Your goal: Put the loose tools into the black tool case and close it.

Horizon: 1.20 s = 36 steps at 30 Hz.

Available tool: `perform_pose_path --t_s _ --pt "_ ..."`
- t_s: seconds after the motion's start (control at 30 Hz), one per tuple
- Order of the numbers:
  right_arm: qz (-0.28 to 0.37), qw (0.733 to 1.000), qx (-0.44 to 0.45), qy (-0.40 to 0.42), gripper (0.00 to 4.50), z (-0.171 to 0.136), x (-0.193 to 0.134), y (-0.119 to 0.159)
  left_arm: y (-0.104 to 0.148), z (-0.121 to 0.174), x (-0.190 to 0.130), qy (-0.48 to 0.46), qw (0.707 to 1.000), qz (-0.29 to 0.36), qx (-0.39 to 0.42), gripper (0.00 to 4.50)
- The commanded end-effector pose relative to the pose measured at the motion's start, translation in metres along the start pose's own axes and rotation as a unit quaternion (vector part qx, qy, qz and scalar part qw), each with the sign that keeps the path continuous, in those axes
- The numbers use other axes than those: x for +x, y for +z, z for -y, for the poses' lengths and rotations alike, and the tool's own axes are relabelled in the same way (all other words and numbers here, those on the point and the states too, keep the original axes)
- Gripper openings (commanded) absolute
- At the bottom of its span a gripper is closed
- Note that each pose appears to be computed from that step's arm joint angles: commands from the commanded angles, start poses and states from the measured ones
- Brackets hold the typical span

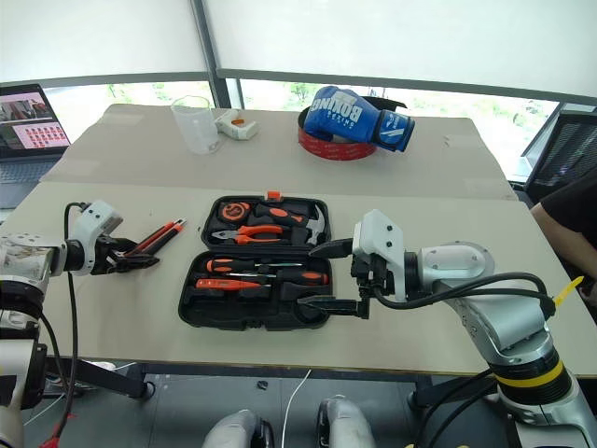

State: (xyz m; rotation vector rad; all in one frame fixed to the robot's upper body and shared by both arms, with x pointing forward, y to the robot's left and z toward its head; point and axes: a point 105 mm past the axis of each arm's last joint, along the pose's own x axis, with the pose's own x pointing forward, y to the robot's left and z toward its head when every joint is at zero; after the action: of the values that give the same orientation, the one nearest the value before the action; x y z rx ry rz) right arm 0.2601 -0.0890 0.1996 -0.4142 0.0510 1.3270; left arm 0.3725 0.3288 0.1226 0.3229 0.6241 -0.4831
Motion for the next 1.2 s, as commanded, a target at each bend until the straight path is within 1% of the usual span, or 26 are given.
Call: perform_pose_path --t_s 0.03,0.07,0.13,0.2,0.27,0.33,0.43,0.53,0.57,0.63,0.67,0.73,0.8,0.93,1.0,1.1,1.2 --pt "0.004 1.0 -0.019 -0.017 4.5 0.002 -0.01 0.009 -0.012 -0.004 -0.005 0.003 1.0 -0.022 -0.005 1.86" --pt "0.002 1.0 -0.017 -0.018 4.5 0.002 -0.011 0.008 -0.008 -0.005 -0.008 -0.004 1.0 -0.011 -0.009 1.74" --pt "-0.002 1.0 -0.013 -0.017 4.5 0.001 -0.013 0.007 0.003 -0.005 -0.016 -0.016 1.0 0.02 -0.011 1.74" --pt "-0.005 1.0 -0.007 -0.011 4.5 -0.001 -0.015 0.005 0.022 0.0 -0.026 -0.041 0.997 0.064 0.006 1.74" --pt "-0.007 1.0 0.004 0.0 4.5 -0.006 -0.019 0.004 0.052 0.016 -0.047 -0.091 0.986 0.128 0.05 1.74" --pt "-0.012 1.0 0.008 0.005 4.5 -0.01 -0.022 0.002 0.065 0.035 -0.063 -0.125 0.977 0.139 0.099 1.74" --pt "-0.02 1.0 0.008 -0.006 4.5 -0.01 -0.024 -0.002 0.073 0.081 -0.078 -0.202 0.953 0.137 0.181 1.74" --pt "-0.025 1.0 0.007 -0.009 4.5 -0.012 -0.025 -0.005 0.07 0.12 -0.079 -0.265 0.929 0.114 0.232 1.74" --pt "-0.026 1.0 0.007 -0.008 4.5 -0.013 -0.025 -0.006 0.068 0.128 -0.077 -0.276 0.923 0.106 0.248 1.74" --pt "-0.028 1.0 0.007 0.0 4.5 -0.016 -0.024 -0.006 0.061 0.151 -0.067 -0.315 0.9 0.085 0.288 1.74" --pt "-0.028 1.0 0.006 0.002 4.5 -0.017 -0.024 -0.006 0.059 0.158 -0.064 -0.327 0.893 0.079 0.299 1.74" --pt "-0.028 1.0 0.005 0.001 4.5 -0.017 -0.023 -0.005 0.062 0.174 -0.05 -0.356 0.883 0.083 0.294 1.74" --pt "-0.027 1.0 0.006 -0.006 4.5 -0.017 -0.023 -0.004 0.06 0.184 -0.04 -0.379 0.873 0.072 0.298 1.74" --pt "-0.029 0.999 0.007 -0.016 4.5 -0.02 -0.023 -0.005 0.057 0.199 -0.029 -0.411 0.859 0.048 0.302 1.74" --pt "-0.028 0.999 0.009 -0.021 4.5 -0.021 -0.023 -0.006 0.052 0.201 -0.023 -0.415 0.853 0.03 0.316 1.74" --pt "-0.028 0.999 0.009 -0.029 4.5 -0.023 -0.023 -0.006 0.044 0.191 -0.013 -0.399 0.854 0.003 0.333 1.74" --pt "-0.029 0.999 0.012 -0.038 4.5 -0.024 -0.025 -0.007 0.042 0.183 -0.011 -0.393 0.857 -0.005 0.334 1.74"
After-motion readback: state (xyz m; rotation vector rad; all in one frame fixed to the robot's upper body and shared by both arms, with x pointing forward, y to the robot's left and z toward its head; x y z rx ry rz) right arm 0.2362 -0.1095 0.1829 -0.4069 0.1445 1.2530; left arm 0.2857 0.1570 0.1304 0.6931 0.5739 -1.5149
